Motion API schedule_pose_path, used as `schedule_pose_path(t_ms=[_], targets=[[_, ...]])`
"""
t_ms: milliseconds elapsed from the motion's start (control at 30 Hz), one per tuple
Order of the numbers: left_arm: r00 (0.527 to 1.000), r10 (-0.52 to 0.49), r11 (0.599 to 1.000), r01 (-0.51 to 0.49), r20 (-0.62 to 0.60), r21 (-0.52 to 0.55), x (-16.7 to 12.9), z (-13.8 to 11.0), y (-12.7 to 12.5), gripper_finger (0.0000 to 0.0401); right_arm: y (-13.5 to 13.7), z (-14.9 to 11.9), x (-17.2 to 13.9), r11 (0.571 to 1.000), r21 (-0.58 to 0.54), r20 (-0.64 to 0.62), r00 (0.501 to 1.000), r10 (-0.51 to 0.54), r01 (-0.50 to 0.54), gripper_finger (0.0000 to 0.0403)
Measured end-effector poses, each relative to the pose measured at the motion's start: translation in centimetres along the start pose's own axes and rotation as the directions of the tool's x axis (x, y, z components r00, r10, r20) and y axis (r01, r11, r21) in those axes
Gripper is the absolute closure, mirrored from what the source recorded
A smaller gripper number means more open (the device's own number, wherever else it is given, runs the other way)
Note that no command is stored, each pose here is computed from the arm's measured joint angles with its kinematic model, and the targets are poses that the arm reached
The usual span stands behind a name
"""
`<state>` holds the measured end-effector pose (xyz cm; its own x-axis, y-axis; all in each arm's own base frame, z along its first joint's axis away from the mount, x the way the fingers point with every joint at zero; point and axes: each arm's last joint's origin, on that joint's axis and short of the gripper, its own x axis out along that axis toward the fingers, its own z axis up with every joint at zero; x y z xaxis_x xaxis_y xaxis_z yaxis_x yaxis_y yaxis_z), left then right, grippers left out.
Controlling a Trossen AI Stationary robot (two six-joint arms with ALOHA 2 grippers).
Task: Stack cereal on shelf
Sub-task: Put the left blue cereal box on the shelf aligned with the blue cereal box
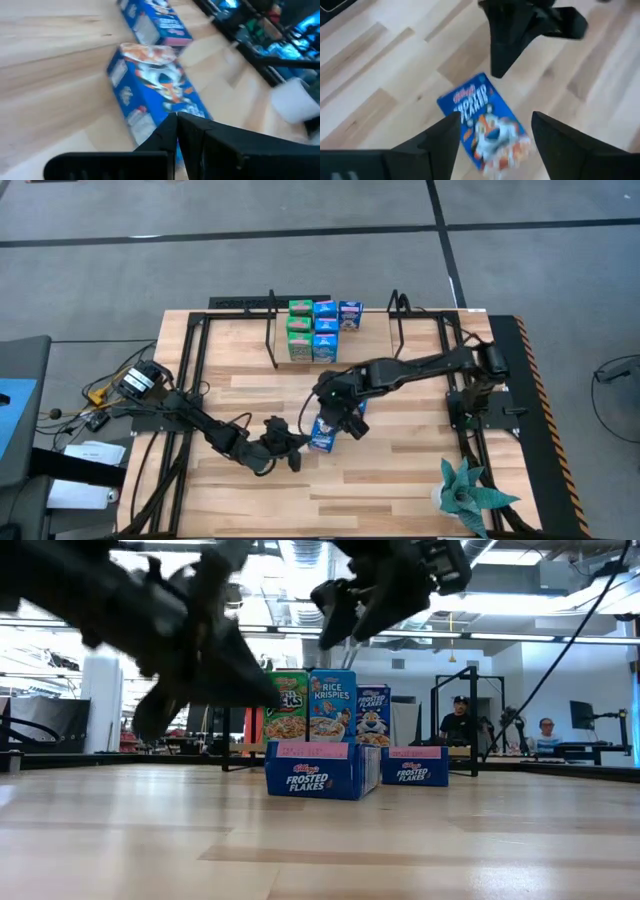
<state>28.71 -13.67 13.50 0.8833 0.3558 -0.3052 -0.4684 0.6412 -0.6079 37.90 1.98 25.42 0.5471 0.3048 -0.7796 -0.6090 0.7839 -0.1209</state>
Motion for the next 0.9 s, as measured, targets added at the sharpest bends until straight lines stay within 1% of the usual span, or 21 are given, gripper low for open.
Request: schedule_pose_path(t_ms=[67, 167, 300, 367, 467, 600, 767, 900], targets=[[1.0, 0.022, 1.0, -0.022, 0.005, -0.009, 0.5, -0.6, 0.6, 0.0401, -0.2, -0.1, -1.0, 1.0, 0.027, 0.008, 1.0, -0.015, 0.014, 0.0148], [1.0, 0.009, 0.999, -0.009, 0.007, -0.044, 1.2, -1.6, 1.0, 0.0401, -0.5, -0.1, -2.0, 0.997, 0.066, 0.019, 0.999, -0.033, 0.032, 0.0158], [0.999, -0.037, 0.995, 0.037, -0.002, -0.091, 1.8, -2.8, 1.2, 0.0401, -0.5, -0.2, -1.9, 0.995, 0.101, 0.009, 1.0, -0.027, 0.026, 0.0169], [0.999, -0.04, 0.995, 0.04, 0.0, -0.092, 1.8, -3.2, 1.3, 0.0401, -0.5, -0.3, -1.7, 0.994, 0.108, 0.004, 1.0, -0.022, 0.022, 0.0173], [1.0, -0.023, 0.996, 0.022, -0.019, -0.083, 1.7, -3.7, 1.6, 0.0401, -0.2, -0.5, -1.4, 0.993, 0.12, -0.017, 1.0, -0.006, 0.008, 0.018], [0.998, 0.023, 0.997, -0.027, -0.058, -0.071, 1.7, -4.2, 2.2, 0.0401, -0.2, -0.6, -1.5, 0.991, 0.135, -0.033, 0.999, 0.006, -0.001, 0.0185], [0.998, 0.027, 0.997, -0.031, -0.062, -0.07, 1.5, -4.3, 2.2, 0.0401, 0.3, -0.8, -1.5, 0.994, 0.101, -0.05, 0.998, 0.048, -0.043, 0.0184], [0.994, 0.041, 0.996, -0.049, -0.106, -0.077, 1.3, -4.7, 2.5, 0.0401, 1.4, 0.2, -1.0, 0.997, 0.034, -0.024, 0.997, 0.069, -0.068, 0.0183]])
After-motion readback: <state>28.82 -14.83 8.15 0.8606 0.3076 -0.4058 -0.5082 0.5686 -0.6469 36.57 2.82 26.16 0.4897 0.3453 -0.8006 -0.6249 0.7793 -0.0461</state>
